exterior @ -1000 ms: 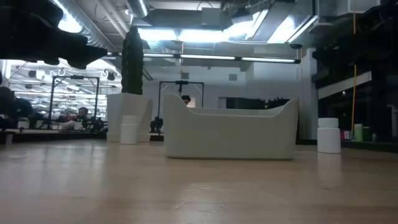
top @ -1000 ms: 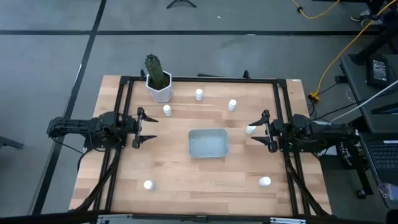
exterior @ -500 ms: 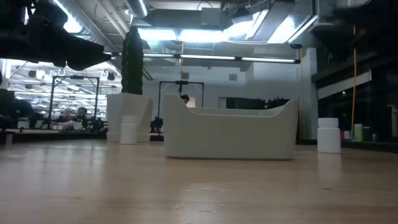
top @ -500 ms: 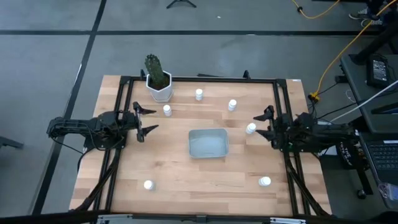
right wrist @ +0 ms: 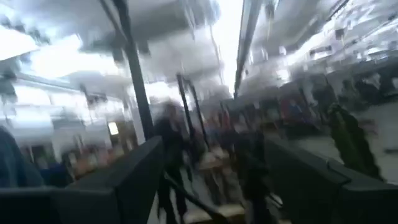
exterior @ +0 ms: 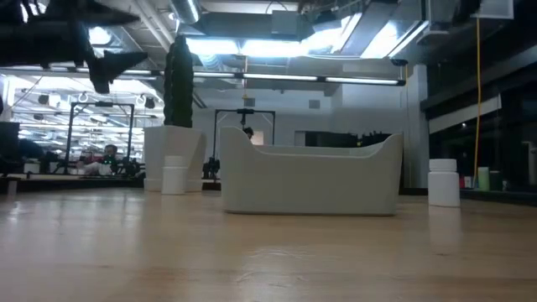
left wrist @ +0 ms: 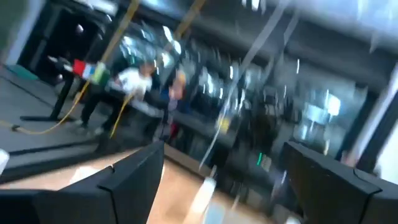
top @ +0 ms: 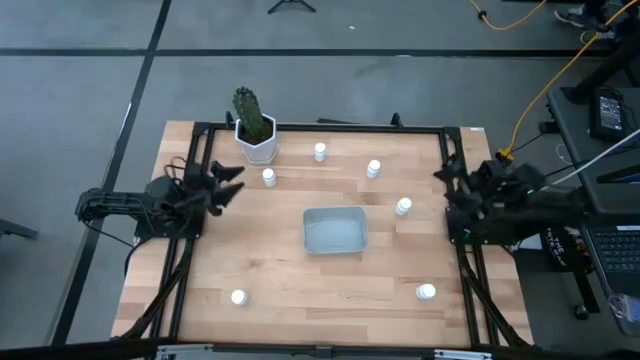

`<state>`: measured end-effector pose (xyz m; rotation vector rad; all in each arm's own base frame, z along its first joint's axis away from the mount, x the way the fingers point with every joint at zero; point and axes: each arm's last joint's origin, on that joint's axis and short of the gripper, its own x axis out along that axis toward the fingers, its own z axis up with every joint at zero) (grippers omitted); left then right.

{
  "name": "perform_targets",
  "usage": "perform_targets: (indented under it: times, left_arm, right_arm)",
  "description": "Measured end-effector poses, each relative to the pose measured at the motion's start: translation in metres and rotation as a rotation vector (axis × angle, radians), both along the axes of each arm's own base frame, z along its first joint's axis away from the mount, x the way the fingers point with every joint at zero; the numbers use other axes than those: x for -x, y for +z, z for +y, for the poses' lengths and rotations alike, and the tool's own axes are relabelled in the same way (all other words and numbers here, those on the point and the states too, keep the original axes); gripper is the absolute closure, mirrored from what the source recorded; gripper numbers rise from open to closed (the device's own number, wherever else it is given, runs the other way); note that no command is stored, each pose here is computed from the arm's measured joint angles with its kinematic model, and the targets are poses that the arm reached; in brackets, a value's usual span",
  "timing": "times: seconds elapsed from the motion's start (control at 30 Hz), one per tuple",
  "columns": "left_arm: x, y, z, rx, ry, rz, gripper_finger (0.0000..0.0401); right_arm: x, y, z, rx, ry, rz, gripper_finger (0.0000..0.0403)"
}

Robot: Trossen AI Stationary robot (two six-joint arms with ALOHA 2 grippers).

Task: Pick and place pill bottles into a basket
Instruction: Put the white pill bottle into the gray bin

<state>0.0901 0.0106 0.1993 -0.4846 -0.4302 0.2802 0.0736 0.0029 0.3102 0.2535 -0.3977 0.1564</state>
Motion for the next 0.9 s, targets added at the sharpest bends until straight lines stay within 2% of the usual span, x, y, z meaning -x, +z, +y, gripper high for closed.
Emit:
perform_targets:
  times: [0.1, 0.17, 0.27, 0.4, 0.47, 0.67, 0.8, 0.9]
  left_arm:
    - [0.007, 0.014, 0.002, 0.049, 0.057, -0.171, 0.0081]
    - [0.011, 0.019, 0.002, 0.048, 0.071, -0.234, 0.0081]
    - [0.014, 0.023, 0.002, 0.041, 0.080, -0.280, 0.0081]
    - [0.015, 0.024, 0.002, 0.095, 0.050, -0.329, 0.0081]
    - [0.014, 0.023, 0.002, 0.109, 0.036, -0.317, 0.0081]
    - [0.008, 0.012, 0.005, 0.193, 0.113, -0.219, 0.0081]
    - [0.005, 0.004, 0.006, 0.256, 0.144, -0.154, 0.0081]
    - [0.004, 0.001, 0.006, 0.252, 0.148, -0.119, 0.0081]
  right_arm:
    - [-0.010, 0.047, -0.001, 0.071, -0.042, 0.232, 0.0121]
    - [-0.020, 0.072, -0.002, 0.090, -0.094, 0.353, 0.0121]
    - [-0.038, 0.108, -0.003, 0.122, -0.124, 0.364, 0.0121]
    - [-0.060, 0.139, -0.002, 0.120, -0.111, 0.351, 0.0121]
    - [-0.071, 0.149, -0.002, 0.105, -0.090, 0.350, 0.0121]
    - [-0.091, 0.171, -0.002, 0.085, -0.077, 0.335, 0.0121]
    - [-0.103, 0.172, -0.002, 0.086, -0.076, 0.352, 0.0121]
    - [-0.112, 0.170, -0.002, 0.055, -0.069, 0.365, 0.0121]
